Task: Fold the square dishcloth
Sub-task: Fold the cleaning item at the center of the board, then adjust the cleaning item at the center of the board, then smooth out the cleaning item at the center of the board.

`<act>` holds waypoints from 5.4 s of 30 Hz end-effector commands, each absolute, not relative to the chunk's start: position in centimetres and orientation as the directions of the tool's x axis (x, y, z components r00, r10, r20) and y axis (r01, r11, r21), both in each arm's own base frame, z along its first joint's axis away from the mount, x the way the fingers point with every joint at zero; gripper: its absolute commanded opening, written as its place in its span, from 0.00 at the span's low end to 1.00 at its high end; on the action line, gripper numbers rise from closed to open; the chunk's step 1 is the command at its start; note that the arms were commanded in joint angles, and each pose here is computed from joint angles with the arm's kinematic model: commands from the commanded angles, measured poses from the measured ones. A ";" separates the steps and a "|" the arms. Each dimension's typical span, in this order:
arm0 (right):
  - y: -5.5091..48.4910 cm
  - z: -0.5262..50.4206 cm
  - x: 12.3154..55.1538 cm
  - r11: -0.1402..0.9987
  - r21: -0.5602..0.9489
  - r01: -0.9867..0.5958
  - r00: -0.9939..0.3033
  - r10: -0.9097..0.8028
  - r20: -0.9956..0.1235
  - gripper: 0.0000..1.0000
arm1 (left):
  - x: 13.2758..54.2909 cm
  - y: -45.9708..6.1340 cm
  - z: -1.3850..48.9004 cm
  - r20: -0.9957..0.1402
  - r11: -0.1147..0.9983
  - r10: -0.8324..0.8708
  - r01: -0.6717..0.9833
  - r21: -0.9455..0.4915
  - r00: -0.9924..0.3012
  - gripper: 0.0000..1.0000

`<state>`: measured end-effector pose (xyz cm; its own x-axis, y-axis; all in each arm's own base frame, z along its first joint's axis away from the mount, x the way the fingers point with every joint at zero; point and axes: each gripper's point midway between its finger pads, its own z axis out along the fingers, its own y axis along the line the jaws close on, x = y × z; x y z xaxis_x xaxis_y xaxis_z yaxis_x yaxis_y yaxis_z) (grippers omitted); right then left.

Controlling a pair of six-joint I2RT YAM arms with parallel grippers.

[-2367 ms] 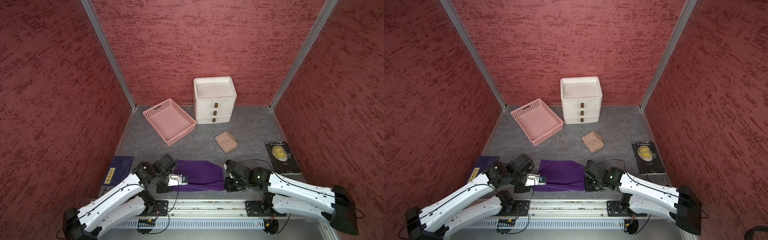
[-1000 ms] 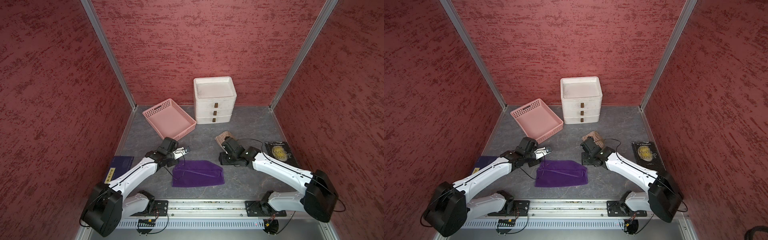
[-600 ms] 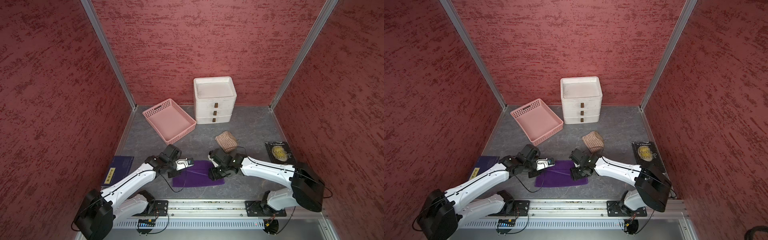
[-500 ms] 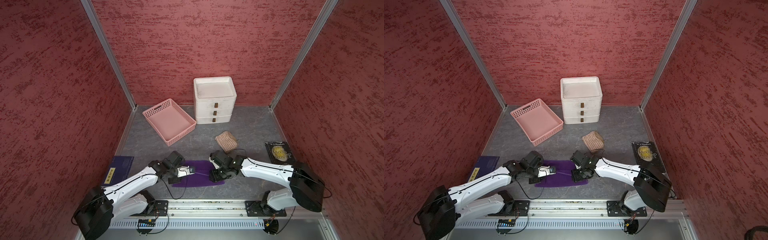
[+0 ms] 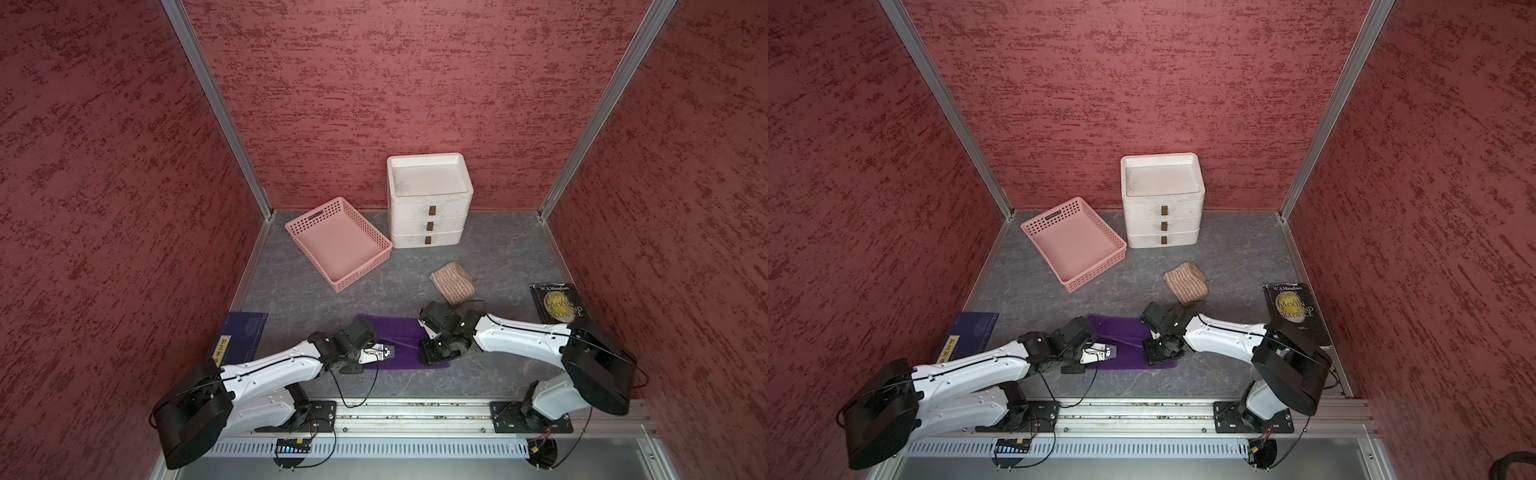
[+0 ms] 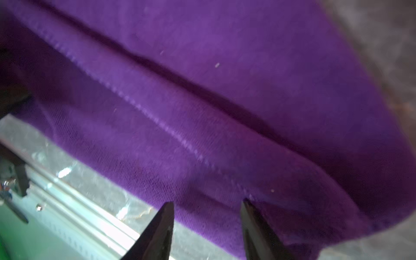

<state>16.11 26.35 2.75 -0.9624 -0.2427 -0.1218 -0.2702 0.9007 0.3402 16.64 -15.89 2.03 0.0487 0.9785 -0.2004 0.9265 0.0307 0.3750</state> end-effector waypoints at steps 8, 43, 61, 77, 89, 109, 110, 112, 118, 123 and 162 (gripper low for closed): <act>24.3 5.7 25.8 0.925 0.335 -0.182 -0.942 -0.066 -0.330 0.52 | 14.8 -12.9 0.4 -0.091 -0.066 0.990 0.928 0.366 0.107 0.33; 37.9 3.7 20.8 0.758 0.419 -0.499 -0.864 -0.403 -0.300 0.29 | 14.6 -11.8 1.1 -0.109 -0.087 0.984 0.921 0.379 0.138 0.31; 26.7 4.8 27.9 0.897 0.264 -0.355 -0.902 -0.255 -0.348 0.29 | 14.0 -10.2 1.0 -0.070 -0.123 0.984 0.910 0.397 0.164 0.29; 31.1 5.4 23.2 0.780 0.449 -0.437 -0.895 -0.328 -0.302 0.15 | 17.7 -12.5 6.9 -0.232 0.069 0.972 0.882 0.466 0.046 0.33; 24.1 0.1 21.9 0.924 0.280 -0.261 -0.956 -0.207 -0.208 0.00 | 17.1 -13.5 4.7 -0.250 0.086 0.968 0.932 0.352 0.005 0.35; 23.7 2.4 9.5 0.865 0.462 -0.198 -0.978 -0.142 -0.153 0.05 | 35.8 -24.1 2.0 -0.143 -0.016 0.978 0.740 0.672 0.150 0.32; 23.8 3.3 9.9 0.856 0.472 -0.211 -0.974 -0.144 -0.174 0.08 | 36.7 -24.6 3.3 -0.156 -0.007 0.973 0.704 0.710 0.168 0.35; 24.5 5.4 11.1 0.829 0.508 -0.235 -0.967 -0.144 -0.212 0.11 | 37.9 -25.3 6.4 -0.206 0.038 0.961 0.647 0.761 0.186 0.38; 26.6 9.9 17.6 0.751 0.598 -0.279 -0.952 -0.136 -0.273 0.12 | 32.3 -25.0 14.0 -0.445 0.130 0.867 0.761 0.635 0.223 0.52; 30.0 8.3 23.0 0.753 0.576 -0.317 -0.947 -0.218 -0.236 0.19 | 22.9 -23.1 14.1 -0.519 0.057 0.834 0.904 0.423 0.190 0.59; 28.1 3.5 37.0 0.918 0.201 -0.342 -0.930 -0.301 -0.209 0.17 | 13.4 -21.1 9.6 -0.513 -0.066 0.835 0.961 0.268 0.200 0.55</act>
